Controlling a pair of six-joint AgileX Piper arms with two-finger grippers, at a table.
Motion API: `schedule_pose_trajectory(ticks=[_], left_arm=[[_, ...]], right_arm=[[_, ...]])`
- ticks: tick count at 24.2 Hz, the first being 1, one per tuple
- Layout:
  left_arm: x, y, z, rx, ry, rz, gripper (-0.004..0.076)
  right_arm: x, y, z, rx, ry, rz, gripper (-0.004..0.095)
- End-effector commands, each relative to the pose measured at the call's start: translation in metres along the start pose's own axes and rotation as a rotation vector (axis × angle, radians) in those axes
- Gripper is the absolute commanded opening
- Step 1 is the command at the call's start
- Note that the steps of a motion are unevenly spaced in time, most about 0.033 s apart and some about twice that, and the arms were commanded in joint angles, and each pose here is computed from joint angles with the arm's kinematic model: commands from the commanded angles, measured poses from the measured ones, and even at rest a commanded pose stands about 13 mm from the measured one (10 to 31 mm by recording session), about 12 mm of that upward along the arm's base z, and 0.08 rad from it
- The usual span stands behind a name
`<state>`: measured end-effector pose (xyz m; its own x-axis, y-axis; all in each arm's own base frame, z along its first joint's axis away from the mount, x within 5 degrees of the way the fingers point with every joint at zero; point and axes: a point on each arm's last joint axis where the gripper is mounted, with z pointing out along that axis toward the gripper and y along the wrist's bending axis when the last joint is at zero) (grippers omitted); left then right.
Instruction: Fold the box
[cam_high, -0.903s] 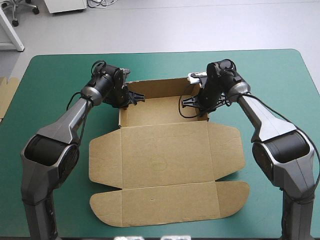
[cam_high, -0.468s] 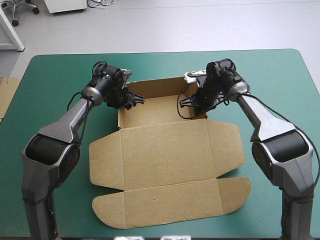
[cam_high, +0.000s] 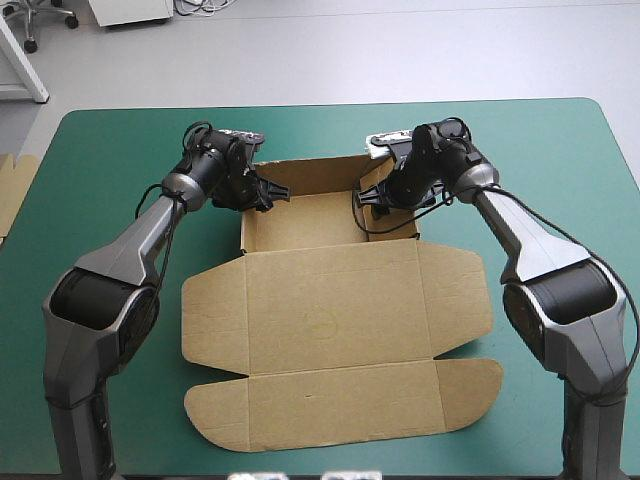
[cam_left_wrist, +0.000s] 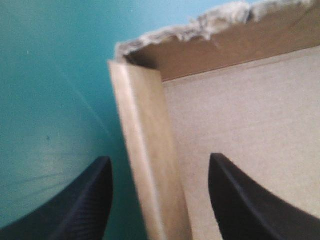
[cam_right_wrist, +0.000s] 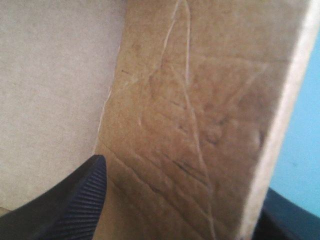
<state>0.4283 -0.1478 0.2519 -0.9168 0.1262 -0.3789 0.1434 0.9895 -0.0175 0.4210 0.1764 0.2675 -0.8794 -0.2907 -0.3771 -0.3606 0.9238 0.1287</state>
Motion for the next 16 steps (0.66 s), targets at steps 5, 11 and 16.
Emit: schedule_pose_trajectory(ticks=[5, 11, 16], left_arm=[[-0.016, -0.003, -0.039, 0.038, -0.189, -0.001, 0.0421], [-0.023, 0.0, -0.064, 0.03, -0.316, 0.011, 0.0421], [-0.026, 0.005, -0.108, 0.01, -0.458, 0.034, 0.0421]], right_arm=[[-0.023, -0.001, -0.054, 0.055, -0.212, -0.051, 0.0604], [-0.03, -0.002, -0.074, 0.067, -0.249, -0.035, 0.0604], [-0.032, -0.001, -0.084, 0.079, -0.285, -0.057, 0.0603]])
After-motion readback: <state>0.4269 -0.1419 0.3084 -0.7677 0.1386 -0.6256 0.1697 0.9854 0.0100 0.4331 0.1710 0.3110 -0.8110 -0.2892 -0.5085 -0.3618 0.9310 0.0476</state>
